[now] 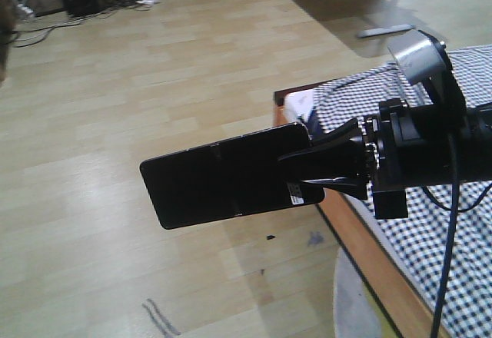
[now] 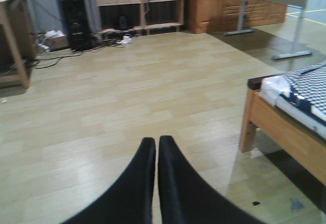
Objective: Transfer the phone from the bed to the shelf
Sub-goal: 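Hold the phone in the right gripper while the base turns away from the bed, then keep the phone held in the right gripper while driving across the room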
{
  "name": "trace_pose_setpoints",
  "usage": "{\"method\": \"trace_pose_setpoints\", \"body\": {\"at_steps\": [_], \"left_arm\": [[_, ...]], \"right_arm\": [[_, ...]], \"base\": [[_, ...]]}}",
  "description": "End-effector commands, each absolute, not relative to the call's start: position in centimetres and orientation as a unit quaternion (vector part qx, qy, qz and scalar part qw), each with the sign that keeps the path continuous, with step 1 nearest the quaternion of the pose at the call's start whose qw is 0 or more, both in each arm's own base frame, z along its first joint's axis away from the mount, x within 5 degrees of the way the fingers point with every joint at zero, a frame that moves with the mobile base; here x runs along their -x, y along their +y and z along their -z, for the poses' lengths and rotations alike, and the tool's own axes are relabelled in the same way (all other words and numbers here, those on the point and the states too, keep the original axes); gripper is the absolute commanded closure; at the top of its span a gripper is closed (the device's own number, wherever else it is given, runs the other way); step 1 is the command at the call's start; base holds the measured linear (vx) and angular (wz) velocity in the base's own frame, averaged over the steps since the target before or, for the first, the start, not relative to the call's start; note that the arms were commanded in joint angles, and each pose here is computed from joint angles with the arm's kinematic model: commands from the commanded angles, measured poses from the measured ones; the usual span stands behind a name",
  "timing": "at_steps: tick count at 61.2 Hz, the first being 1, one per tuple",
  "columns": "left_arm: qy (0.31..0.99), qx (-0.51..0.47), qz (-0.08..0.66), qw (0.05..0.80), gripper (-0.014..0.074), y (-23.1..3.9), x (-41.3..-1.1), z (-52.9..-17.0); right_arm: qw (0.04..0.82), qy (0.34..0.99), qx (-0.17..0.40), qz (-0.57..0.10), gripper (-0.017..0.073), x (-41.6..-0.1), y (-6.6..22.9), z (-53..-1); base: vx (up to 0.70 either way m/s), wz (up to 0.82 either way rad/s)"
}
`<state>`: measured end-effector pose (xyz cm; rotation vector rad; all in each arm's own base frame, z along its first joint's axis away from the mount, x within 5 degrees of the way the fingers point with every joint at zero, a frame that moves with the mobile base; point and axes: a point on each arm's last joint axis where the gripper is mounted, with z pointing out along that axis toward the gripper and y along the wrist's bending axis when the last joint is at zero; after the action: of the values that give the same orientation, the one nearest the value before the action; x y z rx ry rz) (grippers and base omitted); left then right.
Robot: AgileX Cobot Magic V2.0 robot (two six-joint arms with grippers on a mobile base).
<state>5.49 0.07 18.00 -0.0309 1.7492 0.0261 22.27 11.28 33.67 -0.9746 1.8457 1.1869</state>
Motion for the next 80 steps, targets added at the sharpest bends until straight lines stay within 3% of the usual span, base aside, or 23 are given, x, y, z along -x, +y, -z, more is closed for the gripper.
{"method": "trace_pose_setpoints", "body": {"at_steps": [1, 33, 80], "left_arm": [[0.745, 0.018, -0.009, 0.666, 0.0593, 0.11, -5.56, -18.52], [0.745, 0.018, -0.009, 0.666, 0.0593, 0.11, -5.56, -18.52], [0.745, 0.018, -0.009, 0.666, 0.0593, 0.11, -5.56, -18.52]], "right_arm": [[0.377, 0.671, 0.383, -0.511, 0.0564, -21.13, 11.54, -36.01], [0.377, 0.671, 0.383, -0.511, 0.0564, -21.13, 11.54, -36.01], [0.378, 0.671, 0.383, -0.51, 0.0564, -21.09, 11.53, -36.04]], "base": [[-0.12, 0.47], [-0.09, 0.35], [0.03, 0.1]]}}
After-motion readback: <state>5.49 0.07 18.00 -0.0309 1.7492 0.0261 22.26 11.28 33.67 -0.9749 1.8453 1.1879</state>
